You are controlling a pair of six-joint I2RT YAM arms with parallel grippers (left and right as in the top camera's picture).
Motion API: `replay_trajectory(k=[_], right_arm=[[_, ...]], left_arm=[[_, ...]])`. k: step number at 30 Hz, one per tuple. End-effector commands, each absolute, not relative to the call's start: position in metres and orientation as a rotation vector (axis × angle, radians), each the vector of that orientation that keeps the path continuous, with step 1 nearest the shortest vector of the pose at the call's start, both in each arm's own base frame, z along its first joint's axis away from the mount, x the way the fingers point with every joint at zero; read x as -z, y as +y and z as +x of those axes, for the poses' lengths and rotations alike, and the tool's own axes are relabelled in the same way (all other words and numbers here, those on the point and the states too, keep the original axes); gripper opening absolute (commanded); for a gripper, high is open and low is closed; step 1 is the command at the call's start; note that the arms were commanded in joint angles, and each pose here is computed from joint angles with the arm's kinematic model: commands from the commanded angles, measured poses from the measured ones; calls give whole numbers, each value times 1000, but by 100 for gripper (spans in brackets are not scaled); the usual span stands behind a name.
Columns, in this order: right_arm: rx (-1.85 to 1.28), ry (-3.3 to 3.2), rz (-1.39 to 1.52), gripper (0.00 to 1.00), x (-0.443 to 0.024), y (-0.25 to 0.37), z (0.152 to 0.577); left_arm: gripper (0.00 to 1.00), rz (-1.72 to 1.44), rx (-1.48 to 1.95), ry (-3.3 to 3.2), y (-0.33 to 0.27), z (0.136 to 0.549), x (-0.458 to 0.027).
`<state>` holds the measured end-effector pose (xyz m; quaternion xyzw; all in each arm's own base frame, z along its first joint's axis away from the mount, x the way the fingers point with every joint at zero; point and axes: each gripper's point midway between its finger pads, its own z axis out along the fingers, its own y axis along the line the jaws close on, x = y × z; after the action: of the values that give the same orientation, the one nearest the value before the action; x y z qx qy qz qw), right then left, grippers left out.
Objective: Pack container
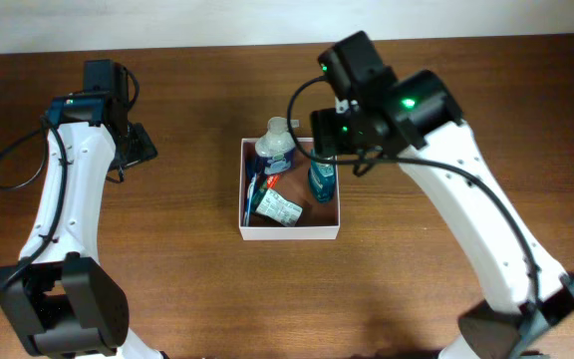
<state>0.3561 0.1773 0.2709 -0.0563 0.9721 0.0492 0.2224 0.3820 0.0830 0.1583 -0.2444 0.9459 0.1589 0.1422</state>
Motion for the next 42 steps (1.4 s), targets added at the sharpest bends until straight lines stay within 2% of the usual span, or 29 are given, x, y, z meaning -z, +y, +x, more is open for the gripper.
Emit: replay_trajectory(k=[1,8,12,14,16,20,32,42], right_arm=[[-137,2589,-125,73,-314,159,336],[-161,2551,-117,74,-350,131,284],[-178,2522,-112,79,-366,114,254],[-184,2515,-106,85,-370,106,239],[-198,2509,-76,87,-372,98,225],[-218,2498,-37,99,-374,83,198],[-287,2502,8,98,-343,52,131],[-308,2499,1,98,-342,52,125]], left_arm=[[100,-699,-449,2723,82,383,-162],[99,-699,-449,2723,82,383,-162],[99,-699,-449,2723,82,383,-162],[99,-699,-449,2723,82,383,-162],[99,-699,-449,2723,82,383,-162],[99,-699,-449,2723,82,383,-162],[99,-699,-449,2723,82,383,-162],[99,-699,-449,2723,82,383,-162]])
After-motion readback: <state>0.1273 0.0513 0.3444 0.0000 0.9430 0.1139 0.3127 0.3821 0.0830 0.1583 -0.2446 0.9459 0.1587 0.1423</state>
